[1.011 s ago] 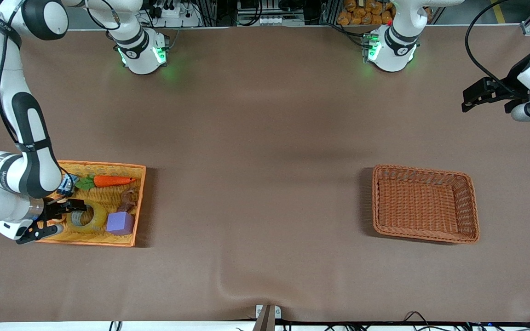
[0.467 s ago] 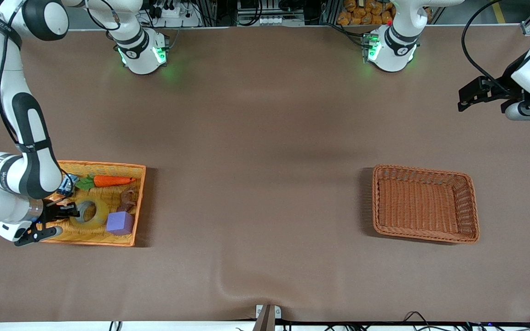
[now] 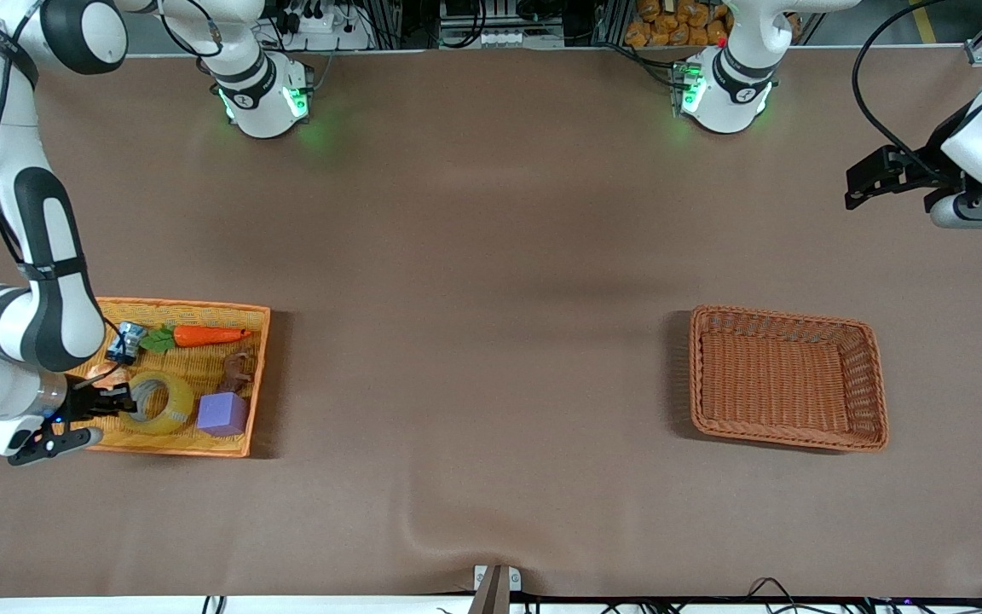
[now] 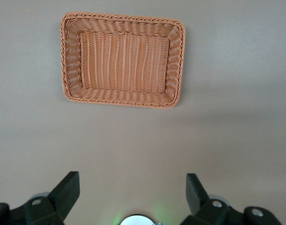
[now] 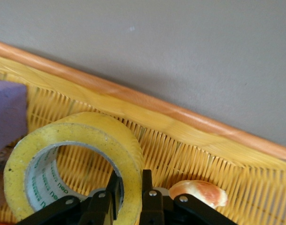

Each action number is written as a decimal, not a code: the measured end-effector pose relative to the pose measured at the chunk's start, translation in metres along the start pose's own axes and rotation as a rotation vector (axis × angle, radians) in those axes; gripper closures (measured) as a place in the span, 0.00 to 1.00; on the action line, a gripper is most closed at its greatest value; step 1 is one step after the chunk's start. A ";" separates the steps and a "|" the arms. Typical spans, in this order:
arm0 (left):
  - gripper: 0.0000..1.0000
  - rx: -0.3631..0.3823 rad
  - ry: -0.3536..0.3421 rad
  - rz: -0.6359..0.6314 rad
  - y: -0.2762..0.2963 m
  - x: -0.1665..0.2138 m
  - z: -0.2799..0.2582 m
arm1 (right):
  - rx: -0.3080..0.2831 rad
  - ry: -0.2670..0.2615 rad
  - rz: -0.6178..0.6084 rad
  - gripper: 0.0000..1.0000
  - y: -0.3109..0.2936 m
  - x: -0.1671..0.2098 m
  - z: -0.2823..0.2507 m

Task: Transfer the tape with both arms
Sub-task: 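Lift the tape with the right gripper and carry it toward the table middle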

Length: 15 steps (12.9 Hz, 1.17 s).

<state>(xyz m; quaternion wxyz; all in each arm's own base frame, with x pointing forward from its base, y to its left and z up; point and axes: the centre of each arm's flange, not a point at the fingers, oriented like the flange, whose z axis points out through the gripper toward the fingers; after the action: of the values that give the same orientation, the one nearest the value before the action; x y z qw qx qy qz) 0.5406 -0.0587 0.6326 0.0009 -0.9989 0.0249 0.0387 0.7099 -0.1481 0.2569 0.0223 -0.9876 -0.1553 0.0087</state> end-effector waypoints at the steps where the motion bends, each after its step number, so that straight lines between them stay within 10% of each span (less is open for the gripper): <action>1: 0.00 0.000 -0.002 0.000 0.000 0.001 0.001 | 0.003 0.007 -0.008 0.78 -0.005 0.005 -0.016; 15: 0.00 0.001 0.002 0.009 0.013 0.001 -0.001 | 0.099 -0.028 0.233 0.78 -0.238 0.083 -0.078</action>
<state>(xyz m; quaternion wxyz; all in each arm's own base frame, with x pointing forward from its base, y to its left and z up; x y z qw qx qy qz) 0.5407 -0.0717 0.6334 0.0013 -0.9989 0.0295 0.0376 0.7181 0.1001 0.3449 0.0679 -0.9964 -0.0392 0.0325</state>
